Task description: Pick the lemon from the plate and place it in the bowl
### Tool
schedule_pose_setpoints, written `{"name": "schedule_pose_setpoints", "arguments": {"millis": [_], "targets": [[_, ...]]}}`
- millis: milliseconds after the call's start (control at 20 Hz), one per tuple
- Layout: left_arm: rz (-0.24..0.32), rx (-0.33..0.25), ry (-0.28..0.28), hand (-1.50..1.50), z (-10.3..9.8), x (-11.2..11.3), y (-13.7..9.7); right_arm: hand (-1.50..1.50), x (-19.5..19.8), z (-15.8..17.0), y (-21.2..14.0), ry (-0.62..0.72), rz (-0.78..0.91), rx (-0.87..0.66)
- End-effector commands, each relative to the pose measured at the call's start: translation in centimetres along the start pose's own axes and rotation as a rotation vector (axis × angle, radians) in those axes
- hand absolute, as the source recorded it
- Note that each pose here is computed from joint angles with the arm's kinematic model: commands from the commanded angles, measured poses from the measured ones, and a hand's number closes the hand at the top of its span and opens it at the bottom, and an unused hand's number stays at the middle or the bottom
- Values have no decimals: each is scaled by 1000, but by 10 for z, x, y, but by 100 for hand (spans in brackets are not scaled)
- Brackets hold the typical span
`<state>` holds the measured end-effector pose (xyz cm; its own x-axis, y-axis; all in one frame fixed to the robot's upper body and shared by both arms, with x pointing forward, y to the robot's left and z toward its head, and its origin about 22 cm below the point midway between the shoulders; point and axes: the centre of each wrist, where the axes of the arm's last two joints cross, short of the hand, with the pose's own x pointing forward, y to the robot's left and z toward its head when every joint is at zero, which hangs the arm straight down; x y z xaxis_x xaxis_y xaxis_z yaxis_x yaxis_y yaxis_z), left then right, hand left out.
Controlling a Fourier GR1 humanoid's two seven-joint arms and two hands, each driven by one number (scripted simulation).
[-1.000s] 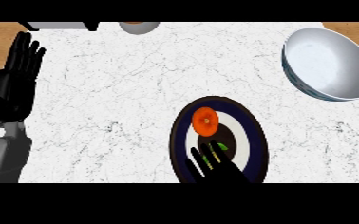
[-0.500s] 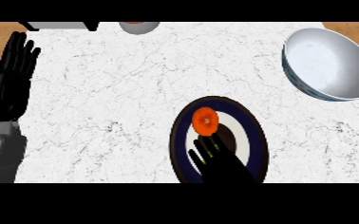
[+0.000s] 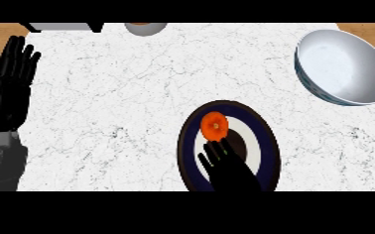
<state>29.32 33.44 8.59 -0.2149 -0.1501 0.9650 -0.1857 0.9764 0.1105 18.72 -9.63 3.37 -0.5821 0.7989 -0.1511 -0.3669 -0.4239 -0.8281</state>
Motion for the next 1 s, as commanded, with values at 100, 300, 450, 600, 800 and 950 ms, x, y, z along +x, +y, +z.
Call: {"name": "schedule_pose_setpoints", "arguments": {"millis": [100, 300, 450, 600, 800, 950], "targets": [[1, 13, -2, 0, 8, 3, -16, -150, -15, 9, 16, 63, 0, 3], [21, -4, 26, 0, 2, -9, -9, -150, -37, -10, 37, 69, 35, 22], [-4, -4, 15, 0, 2, 5, 9, 150, -28, -37, 26, -8, 38, -49], [18, -16, 3, 0, 6, -19, -3, 150, -29, -29, 27, -43, 33, -108], [-2, 18, 21, 0, 0, -1, -15, 150, -4, -28, 26, -55, 52, -127], [-7, 39, 3, 0, 5, 0, 3, 150, -133, 18, 44, 198, -80, -131]]}}
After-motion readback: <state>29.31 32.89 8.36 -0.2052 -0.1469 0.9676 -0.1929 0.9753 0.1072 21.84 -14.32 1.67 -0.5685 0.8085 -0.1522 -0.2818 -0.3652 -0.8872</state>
